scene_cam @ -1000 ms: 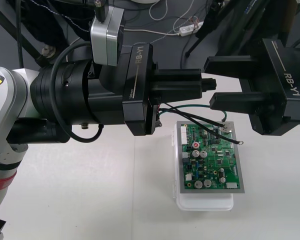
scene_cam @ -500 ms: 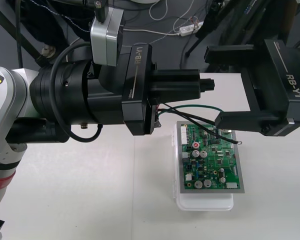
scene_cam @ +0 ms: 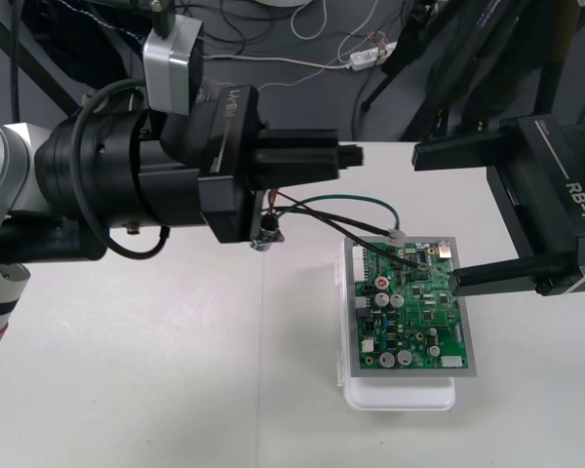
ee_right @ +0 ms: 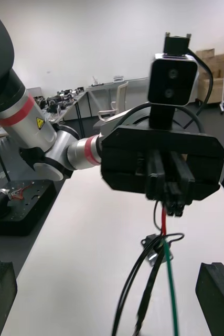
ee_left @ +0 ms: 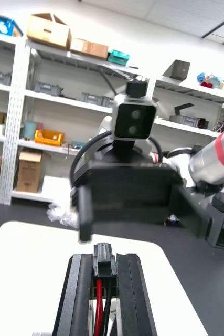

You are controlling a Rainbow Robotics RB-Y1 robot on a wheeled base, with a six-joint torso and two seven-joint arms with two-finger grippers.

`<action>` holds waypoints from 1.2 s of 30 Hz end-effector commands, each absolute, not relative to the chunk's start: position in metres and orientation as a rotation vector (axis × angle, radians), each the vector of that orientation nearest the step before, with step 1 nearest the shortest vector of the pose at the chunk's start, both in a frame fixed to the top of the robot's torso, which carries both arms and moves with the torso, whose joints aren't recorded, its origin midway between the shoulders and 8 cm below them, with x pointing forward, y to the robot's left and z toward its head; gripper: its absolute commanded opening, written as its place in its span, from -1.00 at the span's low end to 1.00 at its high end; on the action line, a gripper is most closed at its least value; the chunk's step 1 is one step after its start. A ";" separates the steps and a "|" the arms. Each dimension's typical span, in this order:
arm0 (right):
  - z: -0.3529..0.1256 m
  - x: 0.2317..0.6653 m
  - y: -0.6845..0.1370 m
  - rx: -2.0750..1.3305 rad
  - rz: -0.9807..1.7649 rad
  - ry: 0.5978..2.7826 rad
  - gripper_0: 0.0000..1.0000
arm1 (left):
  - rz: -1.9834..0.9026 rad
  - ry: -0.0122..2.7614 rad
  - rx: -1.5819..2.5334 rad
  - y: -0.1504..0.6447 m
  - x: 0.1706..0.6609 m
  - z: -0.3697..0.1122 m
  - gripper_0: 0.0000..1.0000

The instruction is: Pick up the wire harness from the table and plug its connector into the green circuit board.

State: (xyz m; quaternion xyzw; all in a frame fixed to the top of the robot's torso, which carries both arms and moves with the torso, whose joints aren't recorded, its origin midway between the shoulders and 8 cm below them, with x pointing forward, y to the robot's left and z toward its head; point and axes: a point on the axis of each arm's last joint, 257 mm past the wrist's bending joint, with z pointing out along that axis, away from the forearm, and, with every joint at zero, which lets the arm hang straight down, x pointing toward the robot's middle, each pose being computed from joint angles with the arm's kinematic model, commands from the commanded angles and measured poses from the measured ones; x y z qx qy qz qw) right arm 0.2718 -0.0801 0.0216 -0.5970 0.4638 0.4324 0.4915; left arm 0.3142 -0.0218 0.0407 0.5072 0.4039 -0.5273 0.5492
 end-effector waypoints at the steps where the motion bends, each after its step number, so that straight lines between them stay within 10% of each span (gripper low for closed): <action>1: 0.029 0.280 -0.092 -1.501 0.975 1.139 1.00 | -1.191 0.879 1.320 0.011 0.315 0.023 -1.00; 36: 0.018 0.289 -0.108 -1.553 0.941 1.279 1.00 | -0.950 0.863 1.380 0.108 0.384 -0.123 -1.00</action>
